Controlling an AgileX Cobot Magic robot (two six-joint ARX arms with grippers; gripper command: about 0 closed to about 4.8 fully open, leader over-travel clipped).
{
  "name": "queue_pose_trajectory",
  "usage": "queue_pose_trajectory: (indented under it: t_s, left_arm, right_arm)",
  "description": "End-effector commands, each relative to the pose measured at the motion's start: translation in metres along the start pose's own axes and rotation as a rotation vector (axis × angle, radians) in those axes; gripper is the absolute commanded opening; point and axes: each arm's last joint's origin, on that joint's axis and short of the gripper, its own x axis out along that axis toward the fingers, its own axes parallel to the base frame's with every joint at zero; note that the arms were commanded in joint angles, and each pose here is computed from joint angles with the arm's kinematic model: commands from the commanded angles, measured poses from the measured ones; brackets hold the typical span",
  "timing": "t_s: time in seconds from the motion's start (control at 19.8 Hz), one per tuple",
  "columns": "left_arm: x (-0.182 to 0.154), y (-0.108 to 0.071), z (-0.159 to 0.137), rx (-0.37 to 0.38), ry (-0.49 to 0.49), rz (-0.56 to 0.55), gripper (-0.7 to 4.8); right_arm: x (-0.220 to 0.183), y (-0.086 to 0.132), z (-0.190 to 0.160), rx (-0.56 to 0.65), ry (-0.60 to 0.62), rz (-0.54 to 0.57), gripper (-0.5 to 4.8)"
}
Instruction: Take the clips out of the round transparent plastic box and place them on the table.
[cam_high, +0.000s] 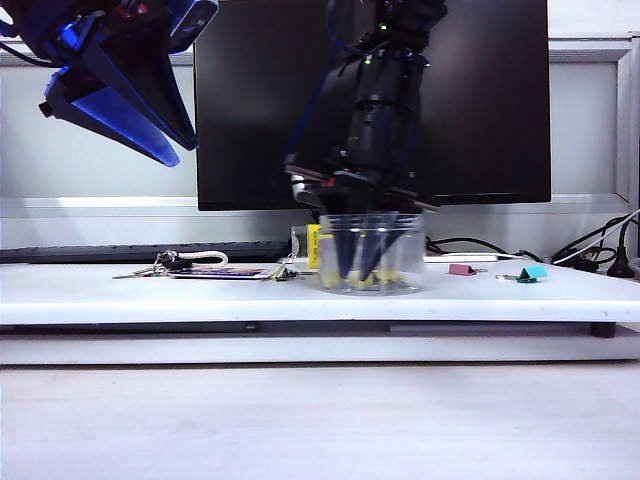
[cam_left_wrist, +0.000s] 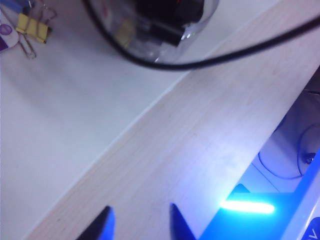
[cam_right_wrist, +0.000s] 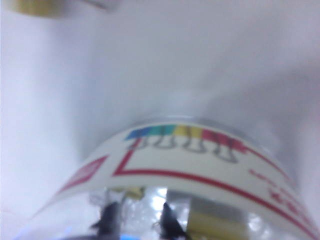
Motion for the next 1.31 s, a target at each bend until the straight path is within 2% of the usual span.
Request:
queue_pose_trajectory:
  t_s: [0.05, 0.3, 0.61, 0.76, 0.81, 1.21, 1.31]
  left_arm:
    - [-0.001, -0.001, 0.001, 0.014, -0.014, -0.004, 1.52]
    - [-0.001, -0.001, 0.001, 0.014, -0.014, -0.004, 1.52]
    - [-0.001, -0.001, 0.001, 0.013, -0.012, -0.004, 1.52]
    - [-0.001, -0.001, 0.001, 0.013, -0.013, -0.004, 1.52]
    - [-0.001, -0.001, 0.001, 0.014, -0.013, -0.004, 1.52]
    - [-0.001, -0.001, 0.001, 0.021, -0.013, -0.004, 1.52]
    - [-0.001, -0.001, 0.001, 0.021, -0.014, -0.004, 1.52]
  right_arm:
    - [0.012, 0.003, 0.003, 0.009, 0.001, 0.039, 1.11]
    - [0.016, 0.006, 0.006, 0.025, -0.016, 0.038, 1.11]
    - [0.041, 0.011, 0.011, 0.032, -0.011, 0.043, 1.11]
    - [0.047, 0.013, 0.011, 0.030, 0.001, 0.041, 0.91]
    - [0.047, 0.013, 0.011, 0.029, -0.001, 0.039, 0.50]
    - [0.037, 0.015, 0.013, -0.005, -0.007, 0.020, 0.45]
    - [0.025, 0.016, 0.014, -0.009, -0.011, -0.027, 0.52]
